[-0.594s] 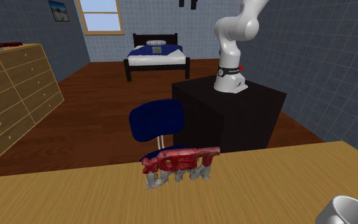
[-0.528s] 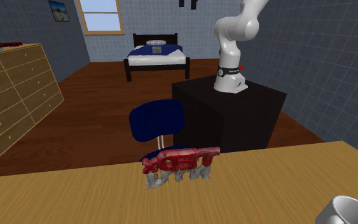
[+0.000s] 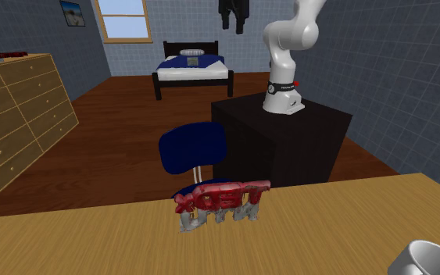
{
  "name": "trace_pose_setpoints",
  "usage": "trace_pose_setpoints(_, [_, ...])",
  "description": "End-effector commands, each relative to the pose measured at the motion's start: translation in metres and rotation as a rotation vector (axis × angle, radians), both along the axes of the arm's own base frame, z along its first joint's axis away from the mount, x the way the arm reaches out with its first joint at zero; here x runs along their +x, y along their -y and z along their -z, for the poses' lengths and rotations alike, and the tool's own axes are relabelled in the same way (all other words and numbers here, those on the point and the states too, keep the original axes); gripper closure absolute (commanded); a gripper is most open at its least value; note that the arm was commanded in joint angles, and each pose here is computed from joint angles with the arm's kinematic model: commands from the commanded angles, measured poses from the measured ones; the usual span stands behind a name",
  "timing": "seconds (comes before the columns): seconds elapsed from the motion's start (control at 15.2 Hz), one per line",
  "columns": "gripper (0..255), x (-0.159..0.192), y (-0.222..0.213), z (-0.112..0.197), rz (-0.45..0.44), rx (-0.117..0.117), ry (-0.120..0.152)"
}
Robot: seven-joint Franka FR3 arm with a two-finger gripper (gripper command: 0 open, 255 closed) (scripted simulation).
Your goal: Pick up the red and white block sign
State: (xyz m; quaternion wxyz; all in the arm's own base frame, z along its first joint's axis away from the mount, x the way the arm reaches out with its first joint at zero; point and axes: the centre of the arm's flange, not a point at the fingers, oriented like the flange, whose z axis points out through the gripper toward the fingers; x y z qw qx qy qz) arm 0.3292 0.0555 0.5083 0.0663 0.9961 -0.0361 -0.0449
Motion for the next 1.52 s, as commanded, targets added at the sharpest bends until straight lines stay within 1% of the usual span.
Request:
trace_pose_setpoints(0.0, [0,0.01,-0.017,0.021,0.02,0.006,0.005])
trace_pose_setpoints(0.73, [0,0.064,-0.099,0.122,0.119,0.036,0.022])
trace_pose_setpoints(1.45, [0,0.127,-0.179,0.219,0.219,0.066,0.039])
